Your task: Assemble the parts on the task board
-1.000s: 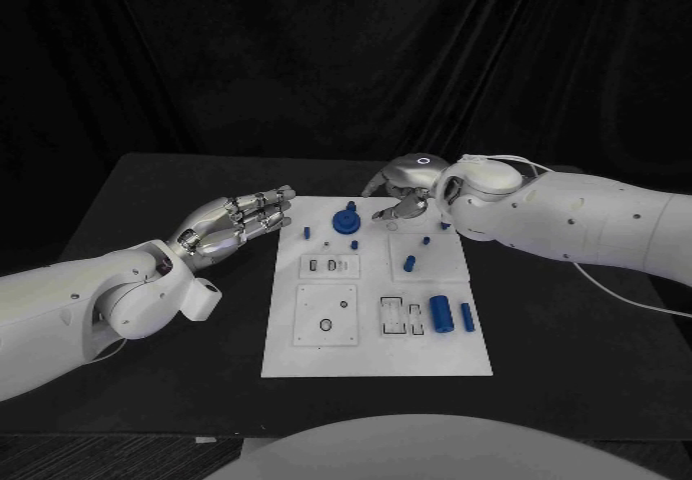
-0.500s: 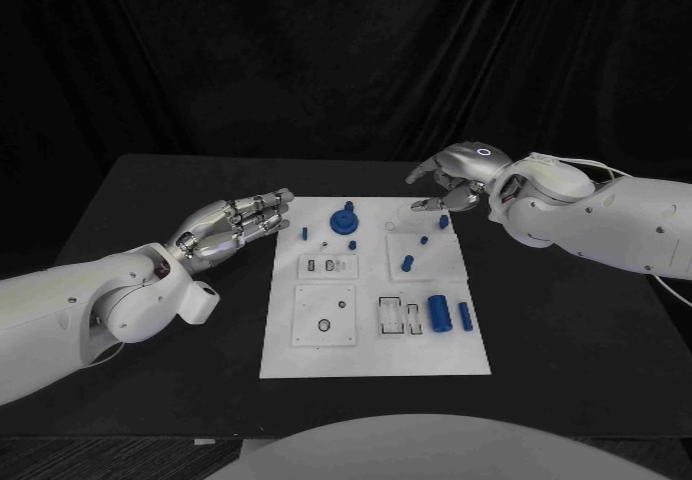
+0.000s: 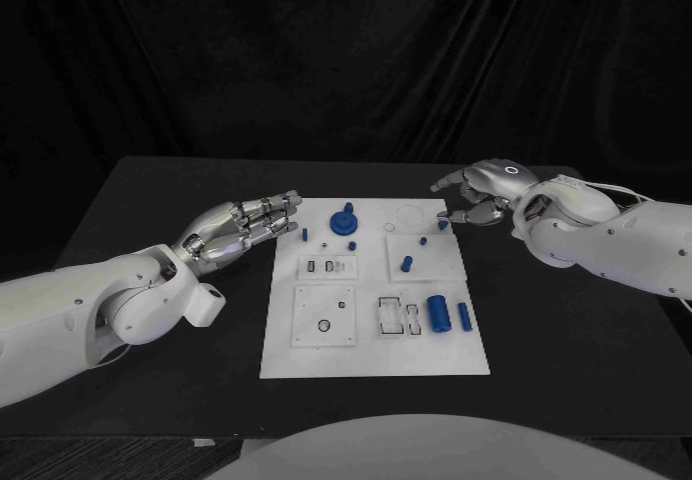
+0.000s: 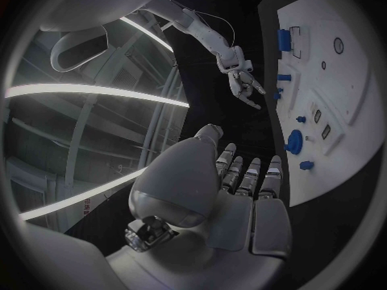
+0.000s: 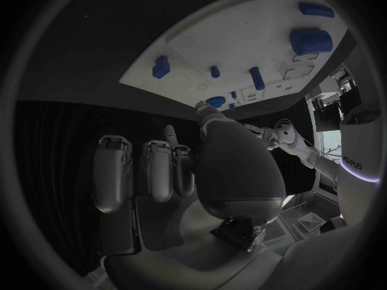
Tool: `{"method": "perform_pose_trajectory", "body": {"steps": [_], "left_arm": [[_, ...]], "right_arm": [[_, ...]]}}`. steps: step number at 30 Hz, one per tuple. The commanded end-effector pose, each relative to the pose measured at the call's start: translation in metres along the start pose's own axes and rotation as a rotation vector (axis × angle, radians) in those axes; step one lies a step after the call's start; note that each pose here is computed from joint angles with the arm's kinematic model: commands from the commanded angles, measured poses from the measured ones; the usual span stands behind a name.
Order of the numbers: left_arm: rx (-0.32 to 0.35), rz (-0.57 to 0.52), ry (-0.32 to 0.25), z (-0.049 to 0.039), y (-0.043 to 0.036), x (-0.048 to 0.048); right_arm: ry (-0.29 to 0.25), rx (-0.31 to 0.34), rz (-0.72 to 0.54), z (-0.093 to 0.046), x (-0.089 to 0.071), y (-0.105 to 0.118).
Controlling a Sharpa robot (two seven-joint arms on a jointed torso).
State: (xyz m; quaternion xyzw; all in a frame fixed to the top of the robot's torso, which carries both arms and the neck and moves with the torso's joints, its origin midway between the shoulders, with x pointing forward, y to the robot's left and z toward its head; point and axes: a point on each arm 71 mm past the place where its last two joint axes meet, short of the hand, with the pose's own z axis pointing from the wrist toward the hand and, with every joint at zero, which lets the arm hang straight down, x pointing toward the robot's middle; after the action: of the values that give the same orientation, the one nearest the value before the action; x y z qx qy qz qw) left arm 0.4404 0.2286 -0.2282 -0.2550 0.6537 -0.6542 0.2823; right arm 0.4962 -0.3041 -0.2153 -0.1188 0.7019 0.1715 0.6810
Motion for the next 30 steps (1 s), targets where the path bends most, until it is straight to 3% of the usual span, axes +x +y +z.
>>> {"method": "perform_pose_trajectory", "body": {"steps": [1, 19, 30], "left_arm": [[0.019, -0.010, 0.014, 0.0006, -0.0009, 0.0018], [0.007, -0.012, 0.017, -0.0002, 0.0009, -0.0019], [0.000, -0.013, 0.018, 0.0000, 0.0020, -0.0032]], "right_arm": [[-0.027, 0.036, -0.005, -0.002, 0.002, -0.006], [0.039, 0.103, -0.020, -0.006, 0.020, -0.024], [0.054, 0.109, -0.023, -0.004, 0.026, -0.024]]}}
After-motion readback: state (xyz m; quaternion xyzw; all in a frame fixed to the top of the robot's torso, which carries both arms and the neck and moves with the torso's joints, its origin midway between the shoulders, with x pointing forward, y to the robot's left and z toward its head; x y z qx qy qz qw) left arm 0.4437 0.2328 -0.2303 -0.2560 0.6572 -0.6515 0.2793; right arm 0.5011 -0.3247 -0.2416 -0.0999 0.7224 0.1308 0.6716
